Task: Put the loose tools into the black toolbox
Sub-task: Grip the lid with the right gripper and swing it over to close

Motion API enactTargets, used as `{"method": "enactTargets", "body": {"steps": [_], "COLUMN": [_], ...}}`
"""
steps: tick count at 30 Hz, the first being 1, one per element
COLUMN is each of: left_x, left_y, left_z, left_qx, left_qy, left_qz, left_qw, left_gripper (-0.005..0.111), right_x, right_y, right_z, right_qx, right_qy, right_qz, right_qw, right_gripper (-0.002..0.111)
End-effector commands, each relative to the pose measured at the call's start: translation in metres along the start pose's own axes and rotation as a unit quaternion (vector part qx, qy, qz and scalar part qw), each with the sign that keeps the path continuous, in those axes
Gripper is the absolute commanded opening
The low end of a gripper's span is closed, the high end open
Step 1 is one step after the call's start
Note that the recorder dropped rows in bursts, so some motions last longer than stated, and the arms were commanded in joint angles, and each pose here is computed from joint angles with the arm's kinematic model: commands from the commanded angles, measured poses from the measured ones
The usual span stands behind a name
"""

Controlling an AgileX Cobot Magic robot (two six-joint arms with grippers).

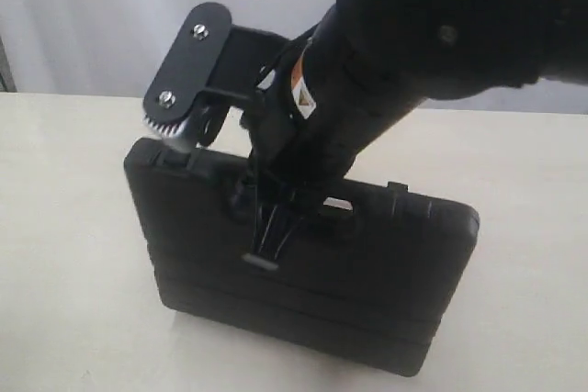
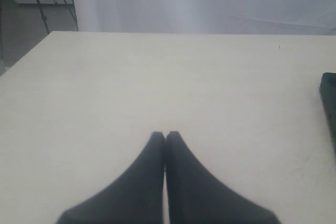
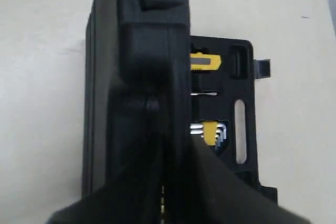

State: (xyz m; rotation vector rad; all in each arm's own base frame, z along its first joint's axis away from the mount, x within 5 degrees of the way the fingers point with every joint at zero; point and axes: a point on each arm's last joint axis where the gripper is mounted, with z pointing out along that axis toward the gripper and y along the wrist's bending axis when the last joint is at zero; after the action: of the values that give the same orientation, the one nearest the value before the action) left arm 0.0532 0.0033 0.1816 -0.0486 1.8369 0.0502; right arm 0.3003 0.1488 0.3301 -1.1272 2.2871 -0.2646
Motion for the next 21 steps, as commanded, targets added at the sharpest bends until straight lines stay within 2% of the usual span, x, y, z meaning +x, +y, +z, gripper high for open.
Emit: {"method": "enactTargets", "body": {"steps": [1,4,6,8,10,13,16,17,18,21], "left_x": [-0.001,-0.001,-0.001,-0.001,-0.001,-0.001,-0.001,-0.001,-0.001,-0.001], "left_y": [0.000,0.000,0.000,0.000,0.000,0.000,0.000,0.000,0.000,0.000], "left_z": [0.000,0.000,0.000,0.000,0.000,0.000,0.000,0.000,0.000,0.000], "left_qx": [0.002,0.002,0.002,0.002,0.002,0.002,0.002,0.002,0.002,0.002], "left_qy": [-0.006,-0.006,-0.006,-0.006,-0.006,-0.006,-0.006,-0.006,-0.006,-0.006], "left_qz": [-0.001,-0.001,-0.001,-0.001,-0.001,-0.001,-0.001,-0.001,-0.001,-0.001], "left_qw": [1.000,1.000,1.000,1.000,1.000,1.000,1.000,1.000,1.000,1.000], "left_gripper": [0.000,0.000,0.000,0.000,0.000,0.000,0.000,0.000,0.000,0.000], "right_x": [0.017,0.044,0.062,0.083,0.101,0.117,0.118,0.116,0.109,0.096], "right_y": [-0.054,-0.078,-0.084,-0.082,-0.067,-0.050,-0.049,-0.052,-0.059,-0.073], "right_z": [0.041,0.123,0.167,0.207,0.244,0.275,0.279,0.277,0.268,0.247], "right_qx": [0.058,0.041,0.036,0.025,0.001,-0.020,-0.019,-0.016,-0.007,0.009], "right_qy": [0.005,0.024,0.035,0.059,0.096,0.128,0.127,0.123,0.111,0.094], "right_qz": [0.054,0.115,0.153,0.188,0.193,0.208,0.216,0.220,0.227,0.244], "right_qw": [0.997,0.992,0.987,0.980,0.977,0.969,0.968,0.968,0.968,0.965], "right_gripper": [0.000,0.000,0.000,0.000,0.000,0.000,0.000,0.003,0.015,0.041]}}
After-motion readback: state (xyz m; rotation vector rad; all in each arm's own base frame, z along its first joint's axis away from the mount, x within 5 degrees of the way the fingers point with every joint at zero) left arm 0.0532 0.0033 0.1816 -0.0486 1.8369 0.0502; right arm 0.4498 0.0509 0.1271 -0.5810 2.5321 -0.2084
